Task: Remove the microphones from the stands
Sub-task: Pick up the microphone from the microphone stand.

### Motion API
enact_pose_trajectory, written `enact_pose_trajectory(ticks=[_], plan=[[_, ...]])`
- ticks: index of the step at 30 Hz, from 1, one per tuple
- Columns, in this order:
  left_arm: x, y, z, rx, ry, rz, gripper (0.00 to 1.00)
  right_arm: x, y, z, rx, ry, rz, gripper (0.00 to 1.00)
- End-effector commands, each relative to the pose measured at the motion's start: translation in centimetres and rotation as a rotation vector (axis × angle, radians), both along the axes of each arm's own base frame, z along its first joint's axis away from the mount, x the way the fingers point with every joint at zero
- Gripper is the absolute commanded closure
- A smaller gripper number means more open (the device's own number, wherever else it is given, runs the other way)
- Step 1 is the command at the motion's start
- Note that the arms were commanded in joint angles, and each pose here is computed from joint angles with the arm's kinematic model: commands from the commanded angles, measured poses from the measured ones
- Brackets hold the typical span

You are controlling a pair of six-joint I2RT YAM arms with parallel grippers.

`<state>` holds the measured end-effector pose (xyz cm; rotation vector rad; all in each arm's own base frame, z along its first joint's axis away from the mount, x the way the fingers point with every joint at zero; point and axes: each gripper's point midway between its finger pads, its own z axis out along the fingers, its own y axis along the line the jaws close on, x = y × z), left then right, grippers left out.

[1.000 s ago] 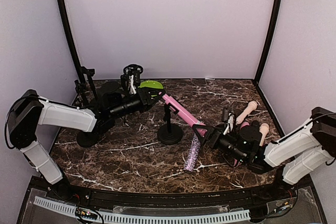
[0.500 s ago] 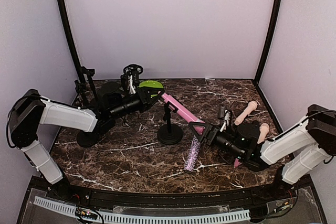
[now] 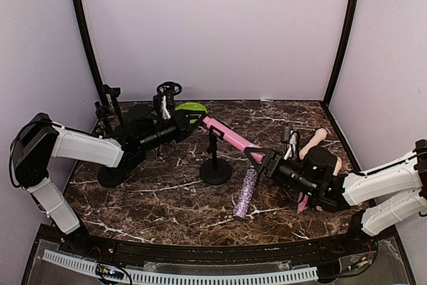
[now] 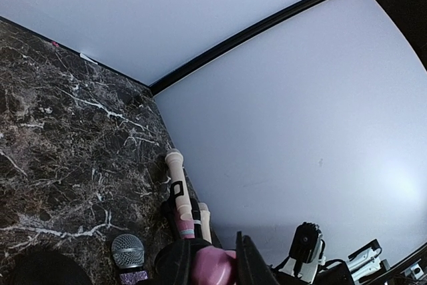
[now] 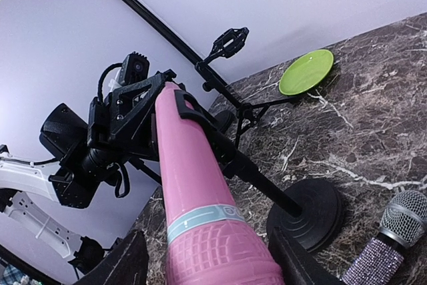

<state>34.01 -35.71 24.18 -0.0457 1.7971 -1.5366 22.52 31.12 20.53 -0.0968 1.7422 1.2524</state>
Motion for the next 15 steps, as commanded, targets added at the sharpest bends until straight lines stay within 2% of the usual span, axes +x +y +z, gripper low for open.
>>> enact_pose_trajectory(ticks=[1,12,15], plan=[[-1.5,-0.9,-4.8,0.119,0.075,-0.067,1.0,0.3,0.3,7.5,0.124,-0.143,-0.008,0.4],[-1.9,-0.6,-5.8,0.185,0.071,-0.073,1.0,0.8,-0.7,9.6,0.071,-0.169,-0.067,0.55],[-2.0,-0.6,-5.7,0.209,0.057,-0.078,0.96,0.8,-0.9,9.9,0.037,-0.174,-0.073,0.6]])
